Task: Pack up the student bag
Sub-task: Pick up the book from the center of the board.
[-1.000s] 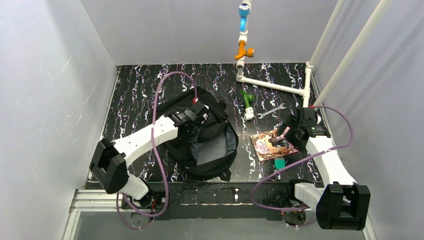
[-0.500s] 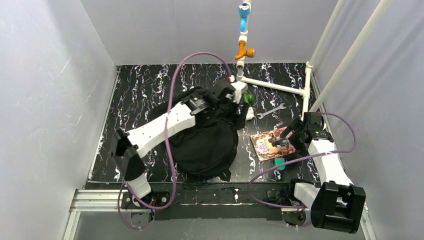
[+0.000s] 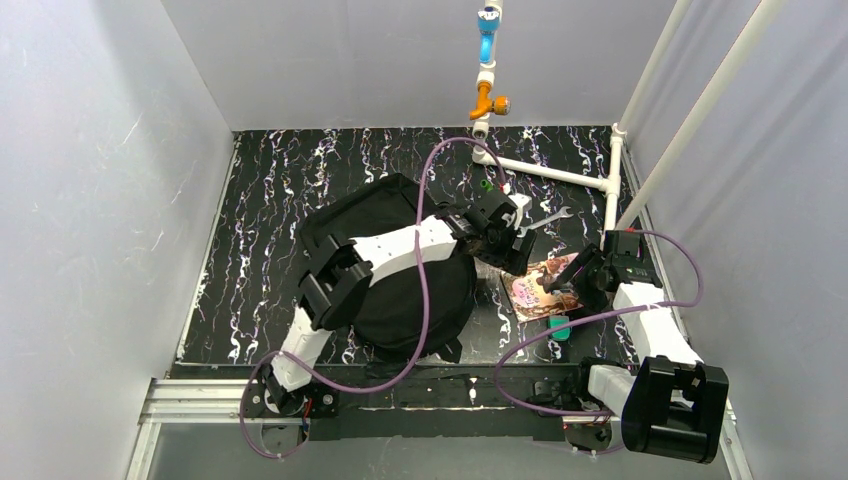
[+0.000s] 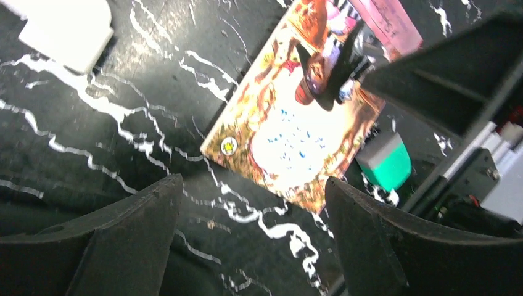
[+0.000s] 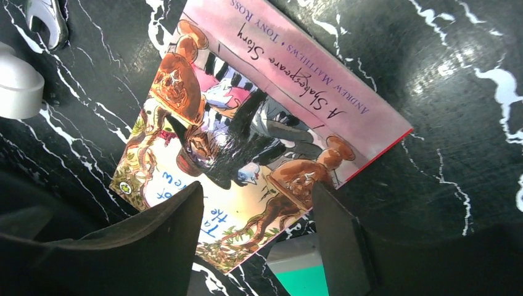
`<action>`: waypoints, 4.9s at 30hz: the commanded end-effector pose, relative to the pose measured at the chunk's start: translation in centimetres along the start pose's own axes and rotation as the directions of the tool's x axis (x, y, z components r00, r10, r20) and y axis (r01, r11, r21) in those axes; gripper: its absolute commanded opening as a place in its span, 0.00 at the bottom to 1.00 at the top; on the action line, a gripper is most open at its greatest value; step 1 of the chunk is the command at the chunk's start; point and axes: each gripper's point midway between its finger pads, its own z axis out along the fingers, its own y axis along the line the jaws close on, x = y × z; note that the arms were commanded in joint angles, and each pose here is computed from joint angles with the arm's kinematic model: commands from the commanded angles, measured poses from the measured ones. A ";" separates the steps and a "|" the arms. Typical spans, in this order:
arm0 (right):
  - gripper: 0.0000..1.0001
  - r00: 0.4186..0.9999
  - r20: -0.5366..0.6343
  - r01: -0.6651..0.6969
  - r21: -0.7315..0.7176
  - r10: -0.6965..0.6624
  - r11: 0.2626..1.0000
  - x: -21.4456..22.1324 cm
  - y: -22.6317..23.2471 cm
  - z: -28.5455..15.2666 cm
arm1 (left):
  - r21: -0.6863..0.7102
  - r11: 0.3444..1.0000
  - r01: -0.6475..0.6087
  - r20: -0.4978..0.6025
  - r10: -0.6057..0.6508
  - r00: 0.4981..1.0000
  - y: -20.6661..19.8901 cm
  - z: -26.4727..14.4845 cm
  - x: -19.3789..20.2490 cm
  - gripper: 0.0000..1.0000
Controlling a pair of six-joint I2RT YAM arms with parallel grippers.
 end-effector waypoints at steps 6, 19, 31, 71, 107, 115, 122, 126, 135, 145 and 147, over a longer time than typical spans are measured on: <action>0.65 0.998 -0.048 0.035 -0.085 -0.039 0.996 1.0 1.0 0.7 | 0.004 0.998 -0.063 0.146 0.062 0.987 -0.1 5.0 -3.6 0.86; 0.49 0.982 -0.151 0.078 -0.243 -0.117 0.967 2.8 3.2 1.7 | 0.161 0.986 0.043 -0.023 -0.040 0.999 -2.6 6.5 1.0 0.63; 0.46 0.965 -0.235 0.044 -0.291 -0.116 0.956 4.9 3.3 2.9 | 0.260 0.954 0.148 -0.059 -0.137 0.989 -5.6 3.3 0.3 0.37; 0.87 0.985 -0.063 0.137 -0.291 -0.162 0.947 0.7 3.7 -0.1 | 0.209 0.909 0.362 -0.094 -0.349 0.932 -2.8 -3.2 -3.7 0.00; 0.01 0.949 0.186 0.310 -0.676 -0.253 0.668 -3.6 19.1 -13.8 | -0.116 0.877 0.466 0.082 -0.459 0.885 7.7 -18.3 1.9 0.72; 0.01 0.870 0.110 0.381 -0.769 -0.481 0.513 1.8 23.0 -15.2 | 0.054 0.841 0.538 0.200 -0.537 0.819 7.7 -23.4 1.9 0.93; 0.01 0.916 -0.034 0.045 -0.981 -0.399 0.187 4.4 27.1 -22.8 | 0.402 0.750 0.524 0.286 -0.647 0.707 4.4 -27.7 -2.0 0.98; 0.01 0.919 -0.111 -0.084 -0.993 -0.378 0.087 4.1 28.0 -26.2 | 0.477 0.673 0.565 0.336 -0.734 0.590 4.5 -29.3 -2.4 0.98; 0.01 0.880 -0.196 -0.248 -0.967 -0.433 -0.065 5.0 29.9 -30.8 | 0.659 0.664 0.353 0.400 -0.707 0.583 1.0 -34.0 -6.4 0.98; 0.01 0.865 -0.208 -0.277 -0.957 -0.456 -0.088 6.3 30.6 -31.4 | 0.704 0.665 0.251 0.471 -0.701 0.535 0.3 -36.7 -7.0 0.68; 0.01 0.853 -0.199 -0.278 -0.956 -0.483 -0.095 6.8 30.7 -31.6 | 0.702 0.658 0.273 0.471 -0.716 0.515 0.8 -36.4 -6.9 0.54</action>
